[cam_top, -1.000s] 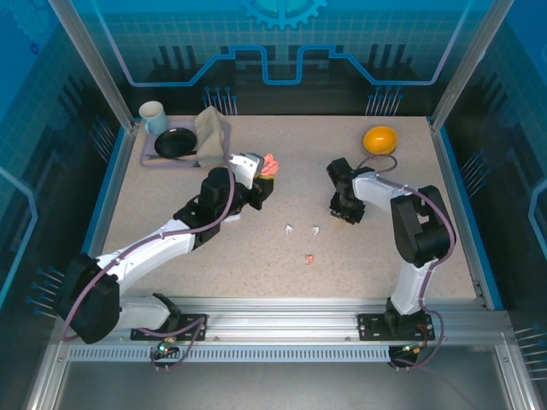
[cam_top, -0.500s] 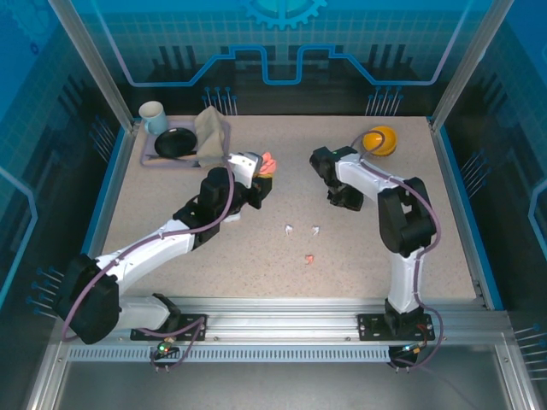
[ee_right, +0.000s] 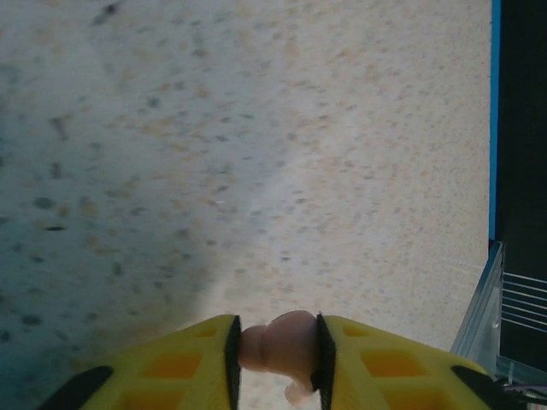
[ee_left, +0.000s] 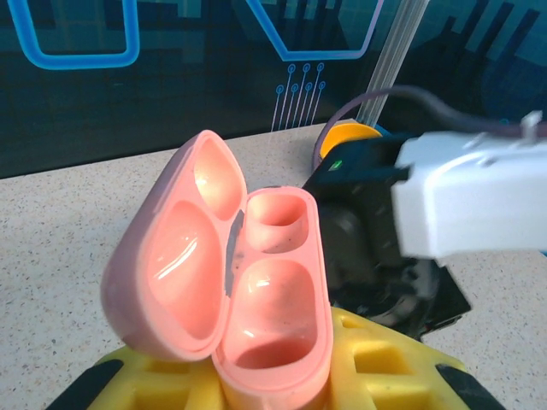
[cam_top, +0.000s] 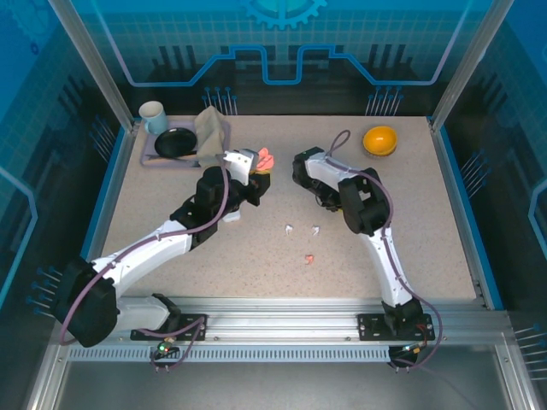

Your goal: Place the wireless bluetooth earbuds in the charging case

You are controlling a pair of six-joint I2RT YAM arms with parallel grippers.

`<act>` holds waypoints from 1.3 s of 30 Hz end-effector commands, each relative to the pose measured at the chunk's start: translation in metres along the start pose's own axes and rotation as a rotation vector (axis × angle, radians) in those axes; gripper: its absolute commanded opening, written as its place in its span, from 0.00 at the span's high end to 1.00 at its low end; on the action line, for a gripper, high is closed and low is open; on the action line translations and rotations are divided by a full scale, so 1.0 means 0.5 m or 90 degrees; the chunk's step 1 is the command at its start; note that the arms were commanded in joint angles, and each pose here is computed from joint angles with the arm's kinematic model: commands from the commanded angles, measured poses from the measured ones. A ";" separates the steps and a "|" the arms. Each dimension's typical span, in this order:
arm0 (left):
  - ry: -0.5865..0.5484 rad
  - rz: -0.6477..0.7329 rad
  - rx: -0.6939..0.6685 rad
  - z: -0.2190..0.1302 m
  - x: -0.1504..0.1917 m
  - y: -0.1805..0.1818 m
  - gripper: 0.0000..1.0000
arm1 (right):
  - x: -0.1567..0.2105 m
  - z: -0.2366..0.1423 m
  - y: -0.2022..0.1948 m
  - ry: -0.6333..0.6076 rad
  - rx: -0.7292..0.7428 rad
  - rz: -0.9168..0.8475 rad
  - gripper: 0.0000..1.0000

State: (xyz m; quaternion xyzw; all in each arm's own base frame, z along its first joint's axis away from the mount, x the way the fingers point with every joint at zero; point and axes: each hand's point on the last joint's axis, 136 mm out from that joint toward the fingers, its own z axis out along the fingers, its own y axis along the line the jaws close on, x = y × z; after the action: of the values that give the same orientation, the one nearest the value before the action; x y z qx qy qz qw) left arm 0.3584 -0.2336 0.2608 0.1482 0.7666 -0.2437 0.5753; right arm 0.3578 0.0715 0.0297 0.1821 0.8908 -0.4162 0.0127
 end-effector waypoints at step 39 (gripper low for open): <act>0.000 -0.010 0.021 -0.001 -0.033 -0.013 1.00 | 0.070 0.025 -0.056 0.196 -0.378 0.239 0.42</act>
State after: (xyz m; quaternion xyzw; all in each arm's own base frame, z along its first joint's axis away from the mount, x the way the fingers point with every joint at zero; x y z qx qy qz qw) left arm 0.3595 -0.2305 0.2637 0.1416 0.7724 -0.2486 0.5671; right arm 0.3064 0.0528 0.0356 0.3698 0.9191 -0.1362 -0.0037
